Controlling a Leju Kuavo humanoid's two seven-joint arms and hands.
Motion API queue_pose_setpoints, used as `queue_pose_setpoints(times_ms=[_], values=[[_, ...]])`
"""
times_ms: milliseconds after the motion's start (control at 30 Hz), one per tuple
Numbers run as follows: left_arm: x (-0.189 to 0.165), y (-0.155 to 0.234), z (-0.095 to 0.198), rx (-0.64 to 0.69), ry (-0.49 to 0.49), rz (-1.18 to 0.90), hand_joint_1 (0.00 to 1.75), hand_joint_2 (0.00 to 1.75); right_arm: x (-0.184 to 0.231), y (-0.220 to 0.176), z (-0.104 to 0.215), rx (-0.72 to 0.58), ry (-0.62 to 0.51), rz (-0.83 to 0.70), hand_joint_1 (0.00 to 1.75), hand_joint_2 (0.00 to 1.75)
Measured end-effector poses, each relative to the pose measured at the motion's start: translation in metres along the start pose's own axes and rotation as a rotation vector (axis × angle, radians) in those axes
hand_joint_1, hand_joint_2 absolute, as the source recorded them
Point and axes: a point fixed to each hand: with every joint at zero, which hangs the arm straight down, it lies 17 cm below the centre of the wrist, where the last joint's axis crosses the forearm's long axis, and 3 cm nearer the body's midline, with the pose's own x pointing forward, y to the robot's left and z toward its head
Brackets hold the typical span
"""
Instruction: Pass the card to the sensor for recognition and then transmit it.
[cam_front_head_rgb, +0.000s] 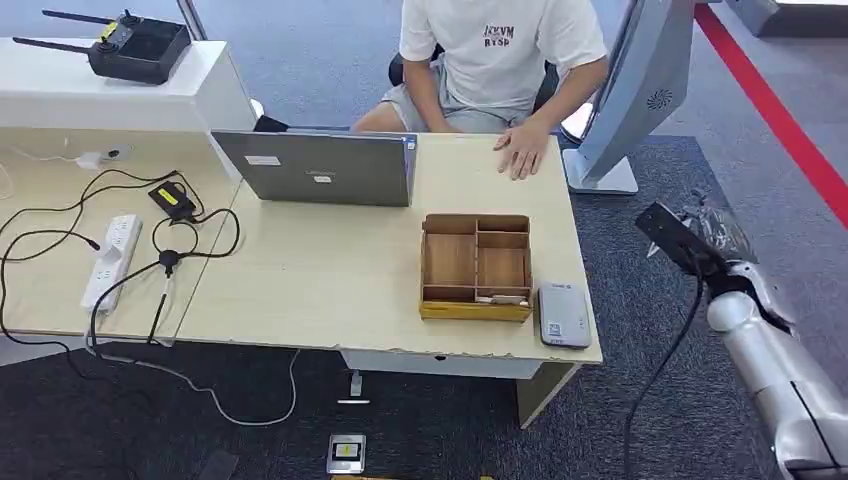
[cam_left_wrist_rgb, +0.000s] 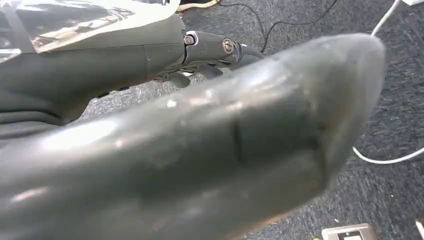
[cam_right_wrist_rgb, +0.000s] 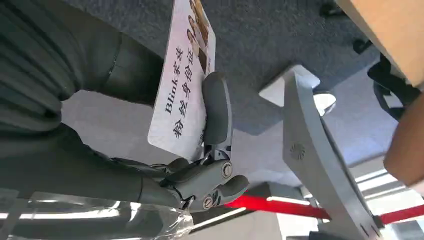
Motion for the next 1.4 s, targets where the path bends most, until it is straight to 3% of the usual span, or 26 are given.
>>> queue_pose_setpoints(times_ms=[333,833,1400], values=[[-0.002,0.002,0.0,0.003,0.004,-0.003,0.0,0.0,0.01,0.047,0.017,0.077,-0.017,0.002,1.75,1.75],[-0.001,0.002,0.0,0.003,-0.005,-0.006,0.0,0.0,0.067,0.089,0.053,0.183,-0.1,-0.014,1.75,1.75],[-0.002,0.005,-0.001,0.002,-0.006,-0.021,0.0,0.0,0.07,0.099,0.072,0.188,-0.118,-0.023,1.75,1.75]])
